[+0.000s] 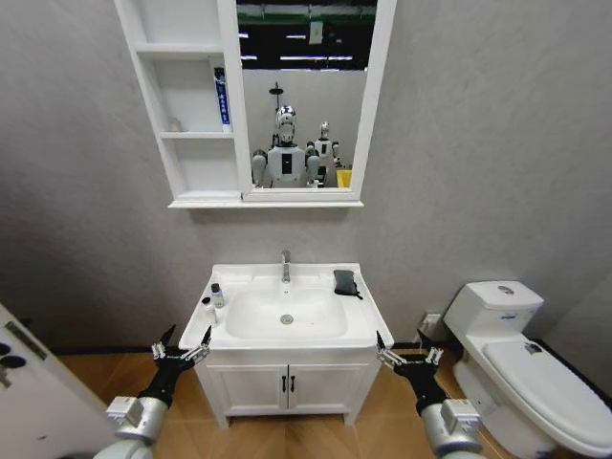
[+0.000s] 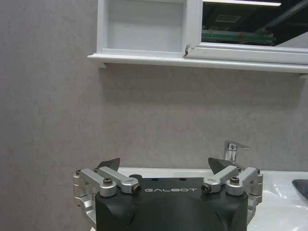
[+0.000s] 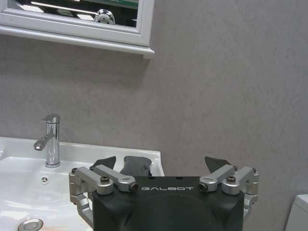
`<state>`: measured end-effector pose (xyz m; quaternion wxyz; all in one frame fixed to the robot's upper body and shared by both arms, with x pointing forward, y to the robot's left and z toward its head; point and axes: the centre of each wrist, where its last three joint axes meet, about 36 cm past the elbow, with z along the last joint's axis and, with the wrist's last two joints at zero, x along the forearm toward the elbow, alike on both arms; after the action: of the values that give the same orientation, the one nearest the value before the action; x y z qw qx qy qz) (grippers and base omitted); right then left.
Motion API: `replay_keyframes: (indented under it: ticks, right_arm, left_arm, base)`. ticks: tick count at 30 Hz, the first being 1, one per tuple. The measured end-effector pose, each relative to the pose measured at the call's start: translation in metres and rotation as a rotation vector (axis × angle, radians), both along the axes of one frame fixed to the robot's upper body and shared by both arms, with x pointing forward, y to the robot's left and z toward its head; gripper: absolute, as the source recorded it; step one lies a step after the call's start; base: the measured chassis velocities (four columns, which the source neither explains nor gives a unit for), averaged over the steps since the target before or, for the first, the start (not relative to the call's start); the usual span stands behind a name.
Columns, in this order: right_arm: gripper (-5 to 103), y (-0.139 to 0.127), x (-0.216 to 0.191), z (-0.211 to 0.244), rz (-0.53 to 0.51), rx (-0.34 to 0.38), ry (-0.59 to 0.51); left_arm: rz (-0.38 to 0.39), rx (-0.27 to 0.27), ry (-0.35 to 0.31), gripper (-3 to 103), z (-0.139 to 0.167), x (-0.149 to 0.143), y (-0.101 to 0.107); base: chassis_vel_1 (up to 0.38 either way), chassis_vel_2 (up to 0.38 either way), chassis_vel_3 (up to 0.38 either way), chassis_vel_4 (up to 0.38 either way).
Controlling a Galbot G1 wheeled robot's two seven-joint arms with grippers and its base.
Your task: Move facial cleanser and shampoo from washbasin to cabinet, then wipe washbasin with towel.
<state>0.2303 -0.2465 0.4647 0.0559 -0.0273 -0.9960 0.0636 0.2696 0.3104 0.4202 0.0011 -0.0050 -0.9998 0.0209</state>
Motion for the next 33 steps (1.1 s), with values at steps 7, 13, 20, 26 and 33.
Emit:
replay_keyframes:
  ticks: [7, 13, 20, 26, 33]
  right_arm:
    - [100, -0.001, 0.002, -0.002, -0.018, -0.003, 0.0]
    - [100, -0.006, 0.002, -0.005, -0.052, -0.011, 0.007]
    - [100, -0.01, 0.008, -0.007, -0.04, -0.021, 0.002]
    - [100, -0.014, 0.011, -0.013, -0.039, -0.022, 0.009]
    - [100, -0.019, 0.012, -0.019, -0.046, -0.027, 0.024]
  left_arm:
    - [0.017, -0.003, 0.042, 100, -0.019, 0.012, 0.003]
    - [0.022, -0.013, 0.081, 100, -0.044, 0.033, 0.006]
    - [0.065, -0.038, 0.134, 100, -0.077, 0.056, 0.013]
    - [0.092, -0.041, 0.162, 100, -0.095, 0.092, 0.024]
    - [0.074, -0.039, 0.172, 100, -0.092, 0.138, 0.03]
  base:
    - [0.05, -0.025, -0.026, 0.037]
    - [0.028, -0.02, -0.017, 0.02]
    - [0.0, 0.0, 0.0, 0.0]
    - [0.0, 0.0, 0.0, 0.0]
    - [0.0, 0.0, 0.0, 0.0]
